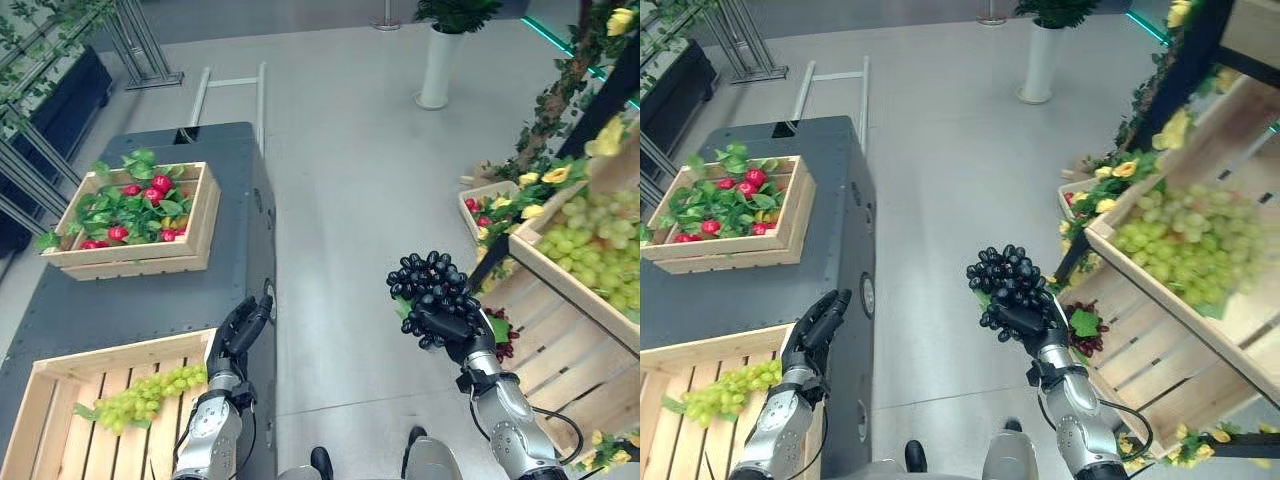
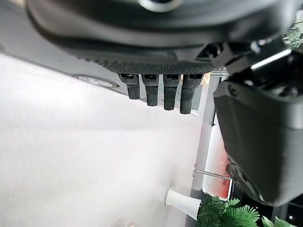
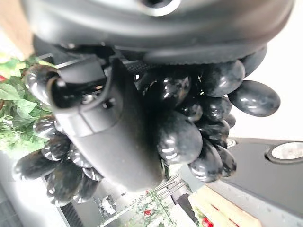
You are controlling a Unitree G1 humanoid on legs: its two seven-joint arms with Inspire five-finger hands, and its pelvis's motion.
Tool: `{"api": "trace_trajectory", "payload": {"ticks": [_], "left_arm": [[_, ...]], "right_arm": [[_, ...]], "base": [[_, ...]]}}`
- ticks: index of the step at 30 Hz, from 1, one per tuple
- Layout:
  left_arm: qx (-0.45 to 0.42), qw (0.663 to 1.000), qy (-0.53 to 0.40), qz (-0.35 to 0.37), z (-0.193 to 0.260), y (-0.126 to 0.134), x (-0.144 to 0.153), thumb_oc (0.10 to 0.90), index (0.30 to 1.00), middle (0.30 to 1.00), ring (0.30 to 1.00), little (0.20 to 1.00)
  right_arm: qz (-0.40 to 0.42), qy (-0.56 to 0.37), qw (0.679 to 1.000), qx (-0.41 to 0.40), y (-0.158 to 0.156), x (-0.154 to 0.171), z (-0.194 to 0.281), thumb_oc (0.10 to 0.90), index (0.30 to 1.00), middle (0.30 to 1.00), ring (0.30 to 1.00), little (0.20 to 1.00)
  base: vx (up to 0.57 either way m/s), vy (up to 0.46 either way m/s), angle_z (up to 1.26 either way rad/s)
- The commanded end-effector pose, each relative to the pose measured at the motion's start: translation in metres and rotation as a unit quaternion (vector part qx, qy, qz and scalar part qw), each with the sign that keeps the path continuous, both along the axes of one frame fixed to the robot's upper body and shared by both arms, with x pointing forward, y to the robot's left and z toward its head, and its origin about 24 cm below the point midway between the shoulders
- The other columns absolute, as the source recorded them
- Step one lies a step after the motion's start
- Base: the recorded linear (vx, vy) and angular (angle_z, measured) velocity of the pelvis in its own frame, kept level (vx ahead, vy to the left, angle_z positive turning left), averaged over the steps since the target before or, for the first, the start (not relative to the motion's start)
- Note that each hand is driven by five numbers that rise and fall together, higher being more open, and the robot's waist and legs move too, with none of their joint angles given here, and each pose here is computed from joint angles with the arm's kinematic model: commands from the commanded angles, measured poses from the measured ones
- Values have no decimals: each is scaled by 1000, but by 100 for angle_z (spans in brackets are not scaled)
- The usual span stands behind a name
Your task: Pick up the fruits from the basket on one side to the basket on the other side
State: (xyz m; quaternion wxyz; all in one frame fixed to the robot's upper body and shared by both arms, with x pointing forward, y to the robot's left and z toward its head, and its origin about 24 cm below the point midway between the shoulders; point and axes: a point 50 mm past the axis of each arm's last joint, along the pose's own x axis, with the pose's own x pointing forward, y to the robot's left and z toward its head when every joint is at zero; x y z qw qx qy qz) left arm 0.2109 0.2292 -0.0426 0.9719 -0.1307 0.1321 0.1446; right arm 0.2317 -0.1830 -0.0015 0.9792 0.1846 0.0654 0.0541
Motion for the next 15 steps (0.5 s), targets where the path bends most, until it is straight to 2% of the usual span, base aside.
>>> {"api": "trace_trajectory", "payload": {"ticks": [1,4,7,15], "left_arm": [[0,991,-121,65,40,17,19,800,900,900,900,900],[-10,992,-114,58,39,11,20,800,900,900,900,900],[-9,994,-107,37,36,2,18,800,900,900,900,900],[-5,993,-114,21,40,-2,21,800,900,900,900,900]], "right_arm": [[18,-135,990,23,30,27,44,400,300,300,300,300],[2,-120,993,13,30,27,40,400,300,300,300,300],[-15,-80,997,12,22,17,26,400,300,300,300,300],[-60,20,998,3,5,-6,-13,400,300,300,300,300]], "base": [[26,-235,-115],[59,-170,-69],[33,-112,-12],[44,-115,-17]]}}
